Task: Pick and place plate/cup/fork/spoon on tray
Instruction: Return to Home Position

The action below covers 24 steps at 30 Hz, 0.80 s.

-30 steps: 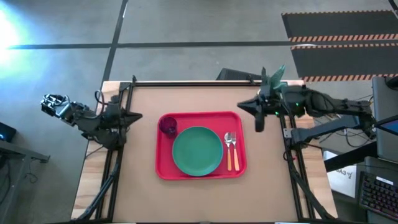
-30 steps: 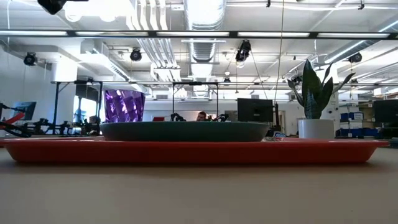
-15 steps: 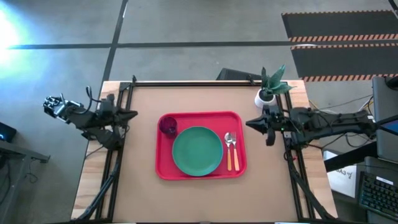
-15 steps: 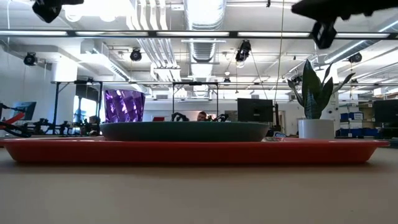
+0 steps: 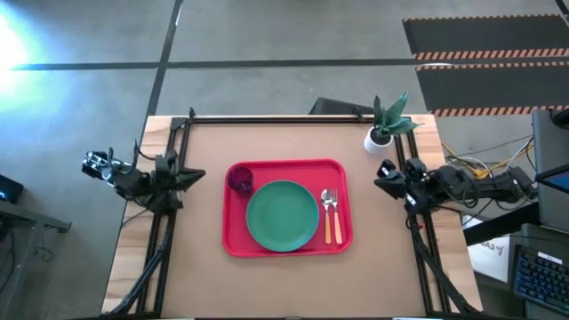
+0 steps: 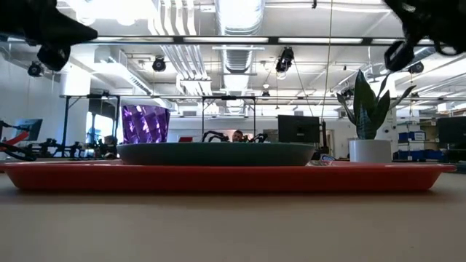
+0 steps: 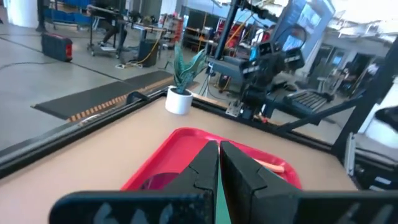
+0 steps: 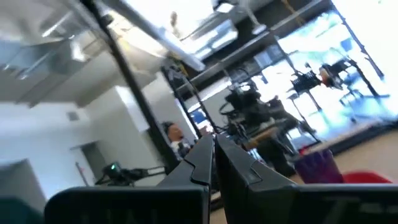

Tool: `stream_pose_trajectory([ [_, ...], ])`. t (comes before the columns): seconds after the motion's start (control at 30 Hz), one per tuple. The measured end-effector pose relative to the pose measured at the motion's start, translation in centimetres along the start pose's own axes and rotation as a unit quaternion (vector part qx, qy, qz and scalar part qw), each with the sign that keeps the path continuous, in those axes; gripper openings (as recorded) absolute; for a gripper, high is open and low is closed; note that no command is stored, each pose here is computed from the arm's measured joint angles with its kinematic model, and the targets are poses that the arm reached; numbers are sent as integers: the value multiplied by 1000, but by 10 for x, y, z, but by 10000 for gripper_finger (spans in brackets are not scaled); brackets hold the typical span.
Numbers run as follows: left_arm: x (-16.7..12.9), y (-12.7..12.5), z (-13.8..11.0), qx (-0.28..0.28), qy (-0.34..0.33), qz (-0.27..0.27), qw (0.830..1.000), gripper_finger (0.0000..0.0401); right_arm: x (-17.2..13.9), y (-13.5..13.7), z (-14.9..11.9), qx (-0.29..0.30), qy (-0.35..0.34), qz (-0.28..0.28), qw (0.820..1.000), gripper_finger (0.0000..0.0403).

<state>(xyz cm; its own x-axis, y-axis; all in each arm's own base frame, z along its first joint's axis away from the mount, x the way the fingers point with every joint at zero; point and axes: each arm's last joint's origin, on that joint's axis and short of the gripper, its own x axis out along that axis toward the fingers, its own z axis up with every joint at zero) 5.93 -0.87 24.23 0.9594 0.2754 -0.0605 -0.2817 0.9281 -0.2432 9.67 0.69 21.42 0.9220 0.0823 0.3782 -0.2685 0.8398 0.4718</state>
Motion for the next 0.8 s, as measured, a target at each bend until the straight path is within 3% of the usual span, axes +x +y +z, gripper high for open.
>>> stream_pose_trajectory([
  [0.07,0,2,-6,-9,-8,-3,1000,0,-5,-6,-8,13,1,-17,1000,8],
  [0.33,4,1,-14,43,16,19,999,0,-10,-7,-5,10,-21,-63,998,8],
  [0.5,7,-3,-16,-65,31,5,997,0,-10,-8,-4,76,-39,-77,993,8],
  [0.57,8,-7,-17,-48,54,-41,997,0,-10,-8,-3,119,-50,-83,988,8],
  [0.63,9,-13,-21,18,93,-125,988,0,-10,-8,-5,123,-40,-78,989,8],
  [0.73,8,-22,-23,113,106,-261,953,0,-9,-7,-6,61,-13,-55,997,8],
  [0.8,7,-24,-22,120,101,-298,942,0,-8,-6,-7,34,6,-28,999,8],
])
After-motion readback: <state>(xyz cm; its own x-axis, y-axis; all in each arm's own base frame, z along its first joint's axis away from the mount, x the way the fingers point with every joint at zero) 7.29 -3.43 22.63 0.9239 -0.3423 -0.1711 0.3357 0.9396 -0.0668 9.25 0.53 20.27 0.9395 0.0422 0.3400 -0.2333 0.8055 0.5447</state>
